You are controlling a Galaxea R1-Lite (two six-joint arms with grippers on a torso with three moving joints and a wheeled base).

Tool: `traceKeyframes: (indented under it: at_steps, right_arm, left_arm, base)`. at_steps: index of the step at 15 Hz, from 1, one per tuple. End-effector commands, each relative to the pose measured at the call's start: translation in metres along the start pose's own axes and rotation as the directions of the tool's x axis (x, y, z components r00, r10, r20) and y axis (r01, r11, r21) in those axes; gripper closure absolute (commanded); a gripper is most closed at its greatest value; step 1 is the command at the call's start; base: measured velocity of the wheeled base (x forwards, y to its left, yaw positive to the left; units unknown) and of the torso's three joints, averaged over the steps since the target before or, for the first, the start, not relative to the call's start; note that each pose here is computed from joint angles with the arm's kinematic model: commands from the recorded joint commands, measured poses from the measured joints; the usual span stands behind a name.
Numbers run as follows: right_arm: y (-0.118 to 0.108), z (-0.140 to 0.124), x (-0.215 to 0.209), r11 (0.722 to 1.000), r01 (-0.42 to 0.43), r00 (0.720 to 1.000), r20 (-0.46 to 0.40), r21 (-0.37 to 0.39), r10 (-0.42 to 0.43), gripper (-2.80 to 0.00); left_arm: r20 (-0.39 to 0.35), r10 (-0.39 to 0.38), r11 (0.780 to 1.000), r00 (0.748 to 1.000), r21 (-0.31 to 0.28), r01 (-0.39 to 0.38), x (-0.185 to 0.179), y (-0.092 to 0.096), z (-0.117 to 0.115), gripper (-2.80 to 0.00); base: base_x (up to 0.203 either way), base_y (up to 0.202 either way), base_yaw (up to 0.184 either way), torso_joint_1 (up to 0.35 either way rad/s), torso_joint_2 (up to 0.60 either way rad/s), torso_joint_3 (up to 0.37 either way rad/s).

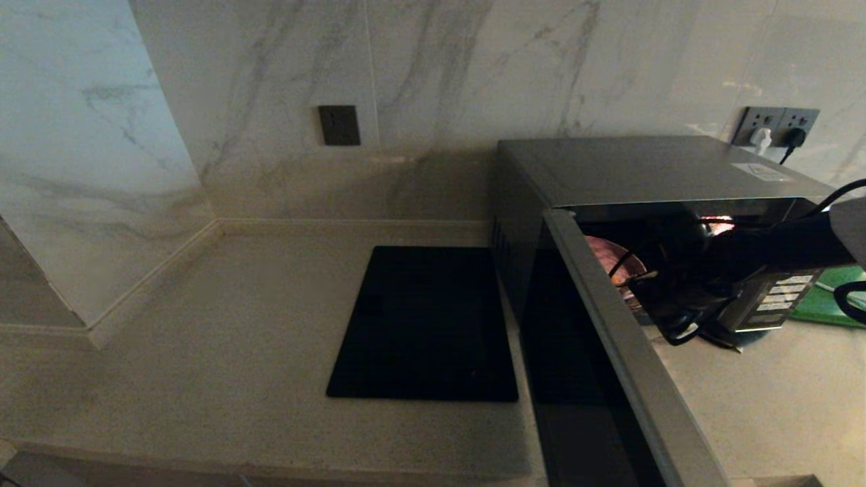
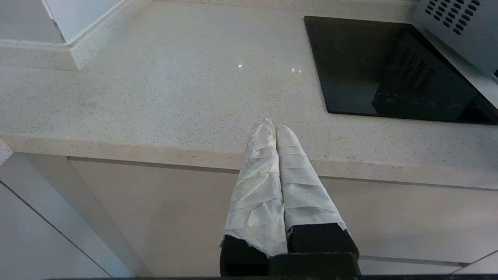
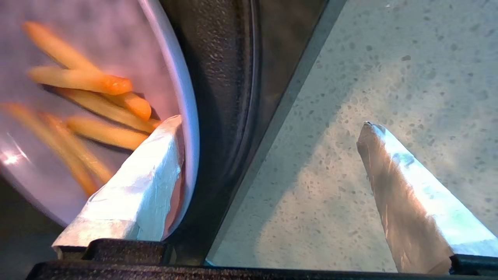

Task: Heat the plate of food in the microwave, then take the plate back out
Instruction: Take the plate out of the microwave

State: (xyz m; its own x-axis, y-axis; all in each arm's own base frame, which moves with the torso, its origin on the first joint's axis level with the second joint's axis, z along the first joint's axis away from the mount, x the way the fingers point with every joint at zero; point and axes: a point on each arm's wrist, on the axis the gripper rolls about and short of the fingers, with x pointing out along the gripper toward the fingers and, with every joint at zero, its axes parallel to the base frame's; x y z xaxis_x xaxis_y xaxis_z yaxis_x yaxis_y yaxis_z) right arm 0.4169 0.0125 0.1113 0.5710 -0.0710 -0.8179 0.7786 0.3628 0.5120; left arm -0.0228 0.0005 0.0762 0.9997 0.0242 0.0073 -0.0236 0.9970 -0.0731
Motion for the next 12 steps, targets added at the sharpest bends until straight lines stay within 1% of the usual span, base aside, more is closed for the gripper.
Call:
traceKeyframes:
  at_steps: [1, 6, 12]
  right_arm:
    - [0.0032, 0.0031, -0.0126, 1.0, -0.027, 1.0, 0.012, 0.011, 0.027, -2.8]
    - [0.005, 0.0041, -0.0192, 0.999, -0.043, 0.999, 0.016, 0.011, 0.043, -2.8]
    - [0.0024, 0.0029, -0.0158, 1.0, -0.026, 1.0, 0.011, 0.006, 0.025, -2.8]
  left_arm:
    - [0.0, 0.0, 1.0, 1.0, -0.001, 0.0, 0.0, 0.0, 0.0, 0.0]
    - [-0.001, 0.0, 1.0, 1.0, -0.001, 0.0, 0.0001, 0.0, 0.0001, 0.0]
    - [-0.001, 0.0, 1.0, 1.0, -0.001, 0.0, 0.0001, 0.0, 0.0001, 0.0]
  base:
    - [0.0, 0.0, 0.0, 0.0, 0.0, 0.0]
    - [0.0, 0.0, 0.0, 0.0, 0.0, 0.0]
    - [0.0, 0.0, 0.0, 0.0, 0.0, 0.0]
